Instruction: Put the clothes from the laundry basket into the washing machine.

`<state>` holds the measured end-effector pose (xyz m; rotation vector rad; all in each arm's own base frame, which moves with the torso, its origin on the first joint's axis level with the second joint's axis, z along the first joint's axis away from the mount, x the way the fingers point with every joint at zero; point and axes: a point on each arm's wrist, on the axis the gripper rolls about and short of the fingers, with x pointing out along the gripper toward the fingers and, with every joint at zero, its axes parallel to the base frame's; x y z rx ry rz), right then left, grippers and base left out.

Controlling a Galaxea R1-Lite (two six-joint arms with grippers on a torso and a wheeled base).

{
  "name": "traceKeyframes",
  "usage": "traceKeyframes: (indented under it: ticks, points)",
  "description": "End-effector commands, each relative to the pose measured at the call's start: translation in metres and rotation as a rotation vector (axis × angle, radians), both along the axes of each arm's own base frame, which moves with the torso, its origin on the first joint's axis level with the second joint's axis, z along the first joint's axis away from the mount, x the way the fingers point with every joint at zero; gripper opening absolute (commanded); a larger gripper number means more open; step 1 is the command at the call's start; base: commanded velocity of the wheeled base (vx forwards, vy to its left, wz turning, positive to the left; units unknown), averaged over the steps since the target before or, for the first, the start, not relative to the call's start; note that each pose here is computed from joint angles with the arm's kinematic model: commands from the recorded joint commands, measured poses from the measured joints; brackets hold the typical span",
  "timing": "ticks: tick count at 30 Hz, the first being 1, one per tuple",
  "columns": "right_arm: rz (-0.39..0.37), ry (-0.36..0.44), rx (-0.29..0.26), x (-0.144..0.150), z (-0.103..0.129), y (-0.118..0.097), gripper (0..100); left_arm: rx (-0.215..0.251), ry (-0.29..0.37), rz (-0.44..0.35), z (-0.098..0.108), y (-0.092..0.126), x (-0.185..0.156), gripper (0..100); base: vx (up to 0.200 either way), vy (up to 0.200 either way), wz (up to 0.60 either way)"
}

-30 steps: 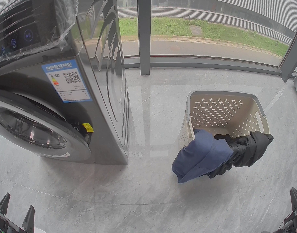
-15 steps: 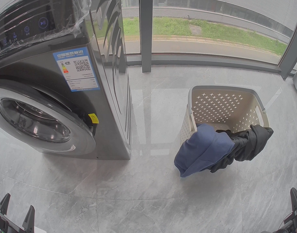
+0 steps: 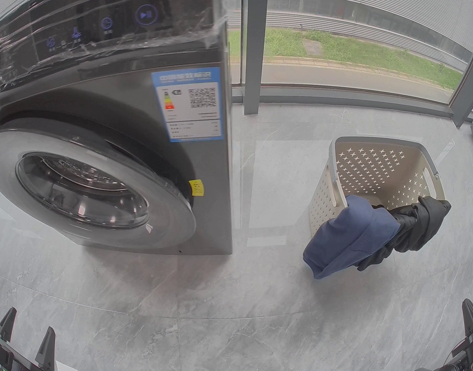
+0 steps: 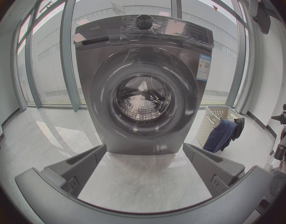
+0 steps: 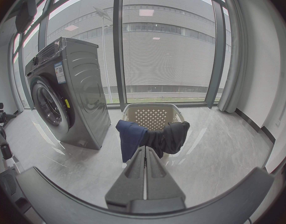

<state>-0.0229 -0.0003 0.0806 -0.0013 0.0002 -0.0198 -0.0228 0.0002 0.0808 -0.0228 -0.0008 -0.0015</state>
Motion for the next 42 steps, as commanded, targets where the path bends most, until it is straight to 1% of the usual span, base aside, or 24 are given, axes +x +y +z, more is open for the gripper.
traceKeyframes:
  ticks: [1,8,16,28,42]
  points:
    - [0.0,0.004,0.0,0.0003,-0.0047,0.0,0,0.0,0.005,0.001,-0.0052,0.0,0.0004,100,0.0,0.0,0.0]
    - [0.001,0.003,0.0,0.0002,-0.0043,0.0,0,0.0,0.004,0.001,-0.0047,0.0,0.0003,100,0.0,0.0,0.0]
    - [0.001,0.003,0.0,0.0002,-0.0043,0.0,0,0.0,0.004,0.0,-0.0047,0.0,0.0003,100,0.0,0.2,0.0]
    - [0.0,0.003,0.0,0.0002,-0.0043,0.0,0,0.0,0.002,0.001,-0.0046,0.0,0.0003,100,0.0,0.0,0.0]
    - [0.0,0.003,0.0,0.0002,-0.0043,0.0,0,-0.002,0.004,0.001,-0.005,0.0,0.0004,100,0.0,0.2,0.0]
